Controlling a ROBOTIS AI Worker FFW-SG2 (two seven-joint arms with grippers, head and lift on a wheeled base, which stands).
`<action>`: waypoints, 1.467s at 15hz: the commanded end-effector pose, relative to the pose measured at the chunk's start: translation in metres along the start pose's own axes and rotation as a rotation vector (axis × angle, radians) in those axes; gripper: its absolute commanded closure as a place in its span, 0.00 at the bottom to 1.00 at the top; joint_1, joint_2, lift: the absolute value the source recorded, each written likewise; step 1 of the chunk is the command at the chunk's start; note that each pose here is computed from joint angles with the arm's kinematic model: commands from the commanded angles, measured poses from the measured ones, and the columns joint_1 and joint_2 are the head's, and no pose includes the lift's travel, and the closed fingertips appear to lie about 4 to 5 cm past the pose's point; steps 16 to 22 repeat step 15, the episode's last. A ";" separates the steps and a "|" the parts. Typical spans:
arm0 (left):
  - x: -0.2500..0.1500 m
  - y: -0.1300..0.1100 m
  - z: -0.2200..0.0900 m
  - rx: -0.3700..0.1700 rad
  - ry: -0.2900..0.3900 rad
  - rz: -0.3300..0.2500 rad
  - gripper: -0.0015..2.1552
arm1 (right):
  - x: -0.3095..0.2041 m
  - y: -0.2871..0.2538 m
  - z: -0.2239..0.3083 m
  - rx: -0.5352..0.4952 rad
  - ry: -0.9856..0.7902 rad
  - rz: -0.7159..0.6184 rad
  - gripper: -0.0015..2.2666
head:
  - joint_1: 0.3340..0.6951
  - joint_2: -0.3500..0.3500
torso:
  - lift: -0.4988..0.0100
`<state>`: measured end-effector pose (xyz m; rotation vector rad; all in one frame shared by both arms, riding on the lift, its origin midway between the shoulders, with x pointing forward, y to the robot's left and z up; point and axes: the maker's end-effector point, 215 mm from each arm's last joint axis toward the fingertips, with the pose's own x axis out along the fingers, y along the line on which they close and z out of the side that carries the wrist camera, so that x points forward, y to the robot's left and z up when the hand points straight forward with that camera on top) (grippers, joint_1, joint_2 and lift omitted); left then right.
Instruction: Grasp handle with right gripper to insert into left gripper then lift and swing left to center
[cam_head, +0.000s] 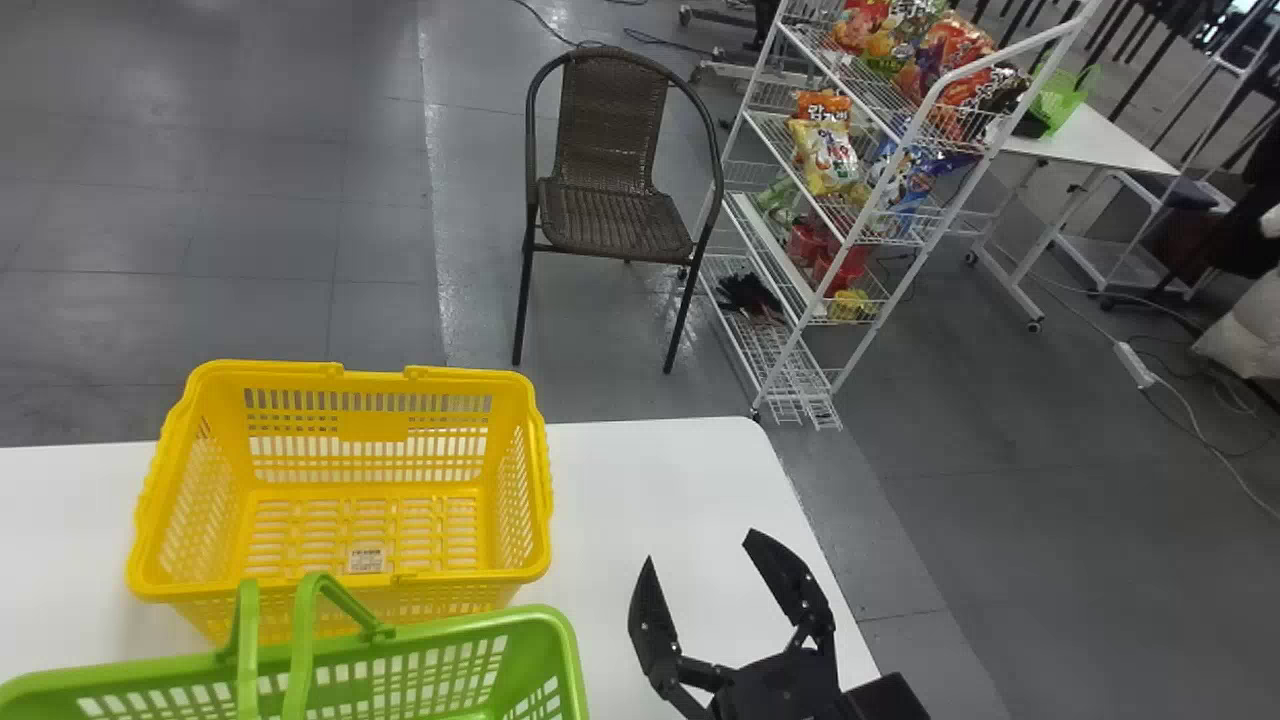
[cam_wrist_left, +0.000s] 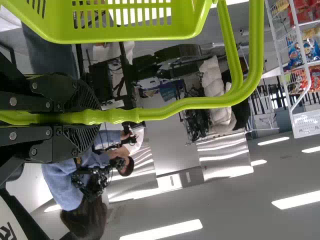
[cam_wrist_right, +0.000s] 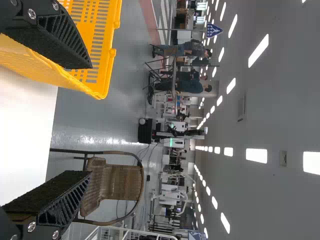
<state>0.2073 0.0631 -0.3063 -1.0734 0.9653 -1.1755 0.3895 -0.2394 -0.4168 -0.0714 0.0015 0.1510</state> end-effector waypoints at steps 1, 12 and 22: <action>-0.001 0.001 0.000 0.000 -0.002 0.004 0.99 | 0.001 0.000 0.001 0.000 -0.003 0.001 0.02 | 1.00 0.01 | 0.98; -0.001 0.000 -0.003 -0.005 -0.005 0.005 0.99 | 0.004 0.005 -0.001 0.004 -0.001 0.009 0.02 | 1.00 0.03 | 0.98; -0.005 -0.002 -0.003 0.006 -0.013 0.015 0.99 | 0.007 0.005 0.000 0.003 -0.003 0.011 0.02 | 1.00 0.03 | 0.98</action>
